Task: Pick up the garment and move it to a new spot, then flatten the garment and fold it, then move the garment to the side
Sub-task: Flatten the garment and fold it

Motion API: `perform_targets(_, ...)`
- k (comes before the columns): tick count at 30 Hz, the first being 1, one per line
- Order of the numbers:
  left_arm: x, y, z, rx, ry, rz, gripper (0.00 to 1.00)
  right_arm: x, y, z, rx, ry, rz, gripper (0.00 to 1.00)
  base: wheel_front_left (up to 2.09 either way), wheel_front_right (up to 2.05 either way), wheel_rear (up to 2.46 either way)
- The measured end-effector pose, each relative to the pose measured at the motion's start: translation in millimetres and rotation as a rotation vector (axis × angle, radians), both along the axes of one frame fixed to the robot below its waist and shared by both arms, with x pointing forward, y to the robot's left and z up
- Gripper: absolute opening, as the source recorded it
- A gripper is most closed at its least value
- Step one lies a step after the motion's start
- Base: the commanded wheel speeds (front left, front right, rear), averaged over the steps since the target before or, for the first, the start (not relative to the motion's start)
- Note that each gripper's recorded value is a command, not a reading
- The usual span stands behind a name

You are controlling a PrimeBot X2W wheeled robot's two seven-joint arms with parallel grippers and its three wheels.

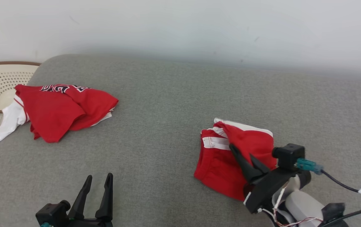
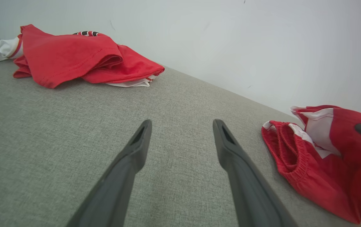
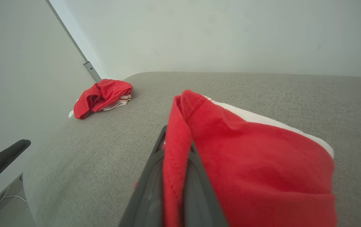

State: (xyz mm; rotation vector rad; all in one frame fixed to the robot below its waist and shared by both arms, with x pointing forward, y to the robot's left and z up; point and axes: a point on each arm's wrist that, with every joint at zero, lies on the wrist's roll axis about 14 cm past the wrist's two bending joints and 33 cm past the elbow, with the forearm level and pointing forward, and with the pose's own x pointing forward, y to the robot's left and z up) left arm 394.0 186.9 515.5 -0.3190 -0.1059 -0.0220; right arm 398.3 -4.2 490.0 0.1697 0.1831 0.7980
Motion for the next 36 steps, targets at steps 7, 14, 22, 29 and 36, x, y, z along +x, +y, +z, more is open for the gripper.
perform_targets(7, -7, 12, 0, -0.004, 0.002, 0.033, 1.0, -14, 29, -20, -0.045, 0.062, 0.099, 0.0, 0.0, 0.0, 0.0)
perform_targets(14, -10, 18, -2, -0.008, 0.005, 0.053, 1.0, -5, 32, 5, 0.057, 0.022, 0.085, 1.0, 0.0, 0.0, 0.0)
perform_targets(22, -3, 5, -2, -0.011, 0.003, 0.015, 1.0, 39, -27, 56, 0.167, -0.105, -0.121, 1.0, 0.0, 0.0, 0.0)
perform_targets(29, 1, -2, 1, -0.008, -0.007, -0.005, 1.0, 48, -86, 30, 0.168, -0.048, -0.321, 1.0, 0.0, 0.0, 0.0)
perform_targets(36, 0, 0, -1, -0.006, 0.001, 0.002, 1.0, 30, -84, -19, 0.145, 0.098, -0.339, 1.0, 0.0, 0.0, 0.0)
